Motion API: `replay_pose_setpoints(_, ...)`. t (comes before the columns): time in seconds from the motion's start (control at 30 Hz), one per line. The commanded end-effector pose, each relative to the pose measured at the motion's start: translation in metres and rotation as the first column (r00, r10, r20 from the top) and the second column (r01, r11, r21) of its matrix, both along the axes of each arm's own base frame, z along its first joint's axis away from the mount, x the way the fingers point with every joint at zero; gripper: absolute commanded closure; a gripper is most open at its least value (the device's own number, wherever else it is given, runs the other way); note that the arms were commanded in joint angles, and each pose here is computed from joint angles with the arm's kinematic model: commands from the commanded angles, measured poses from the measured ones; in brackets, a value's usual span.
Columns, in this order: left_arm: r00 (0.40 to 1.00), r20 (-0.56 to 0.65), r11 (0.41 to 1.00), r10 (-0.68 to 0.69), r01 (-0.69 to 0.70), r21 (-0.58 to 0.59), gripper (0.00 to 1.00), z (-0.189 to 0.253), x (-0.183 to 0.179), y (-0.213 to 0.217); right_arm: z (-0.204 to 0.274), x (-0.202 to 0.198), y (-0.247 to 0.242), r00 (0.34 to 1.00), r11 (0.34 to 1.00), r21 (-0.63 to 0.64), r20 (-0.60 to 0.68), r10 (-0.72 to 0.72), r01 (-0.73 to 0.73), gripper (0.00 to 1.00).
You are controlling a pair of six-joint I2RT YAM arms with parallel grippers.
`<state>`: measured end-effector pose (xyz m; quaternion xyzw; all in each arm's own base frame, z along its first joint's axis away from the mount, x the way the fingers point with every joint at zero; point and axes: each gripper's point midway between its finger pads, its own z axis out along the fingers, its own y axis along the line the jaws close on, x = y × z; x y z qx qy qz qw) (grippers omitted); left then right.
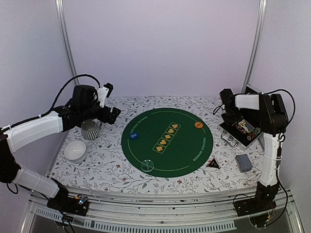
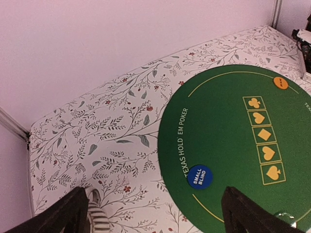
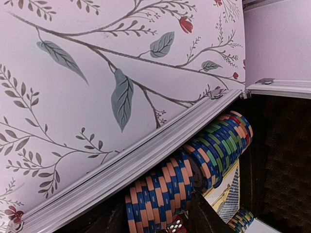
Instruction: Distribute texas hold em gaming equipment
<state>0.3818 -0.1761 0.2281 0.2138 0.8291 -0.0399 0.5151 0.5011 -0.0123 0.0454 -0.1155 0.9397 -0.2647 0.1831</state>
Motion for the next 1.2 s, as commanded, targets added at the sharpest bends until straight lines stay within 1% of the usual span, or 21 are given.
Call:
replay_pose_setpoints(0.0,1.000,0.020,1.000,-0.007,0.007,-0.011,0.02,0.005,-0.001,0.003,-0.002,-0.008,-0.007,0.999,0.999,0.011,-0.001,-0.045,0.045,0.57)
replay_pose_setpoints(0.23,1.000,0.016,1.000,-0.016,0.016,-0.014,0.02,0.004,-0.002,0.001,0.020,-0.002,-0.017,0.996,0.996,-0.046,0.049,-0.068,0.070,0.54)
replay_pose_setpoints(0.33,1.000,0.018,1.000,-0.018,0.019,-0.016,0.02,0.005,-0.002,0.001,0.028,0.003,-0.017,0.995,0.997,-0.046,0.070,-0.065,0.068,0.52)
replay_pose_setpoints(0.5,1.000,0.021,1.000,-0.018,0.019,-0.017,0.02,0.007,-0.002,0.001,0.030,0.003,-0.016,0.996,0.997,-0.043,0.070,-0.060,0.063,0.51)
replay_pose_setpoints(0.6,1.000,0.023,1.000,-0.022,0.022,-0.019,0.02,0.008,-0.003,0.001,0.026,0.000,-0.015,0.997,0.998,-0.031,0.058,-0.057,0.059,0.52)
replay_pose_setpoints(0.77,0.999,0.024,1.000,-0.022,0.023,-0.018,0.02,0.007,-0.003,0.001,0.022,-0.005,-0.015,0.997,0.998,-0.034,0.039,-0.060,0.062,0.61)
replay_pose_setpoints(0.93,0.999,0.025,1.000,-0.025,0.026,-0.018,0.02,0.008,-0.003,0.000,0.027,-0.006,-0.016,0.997,0.997,-0.031,0.048,-0.066,0.068,0.61)
replay_pose_setpoints(1.0,0.999,0.025,1.000,-0.025,0.025,-0.017,0.02,0.008,-0.003,0.001,0.026,-0.007,-0.011,0.998,0.998,-0.011,0.042,-0.056,0.056,0.61)
replay_pose_setpoints(1.17,0.999,0.026,0.999,-0.027,0.027,-0.018,0.02,0.008,-0.004,0.000,0.023,-0.006,0.008,0.999,0.994,0.108,0.037,-0.020,0.016,0.61)
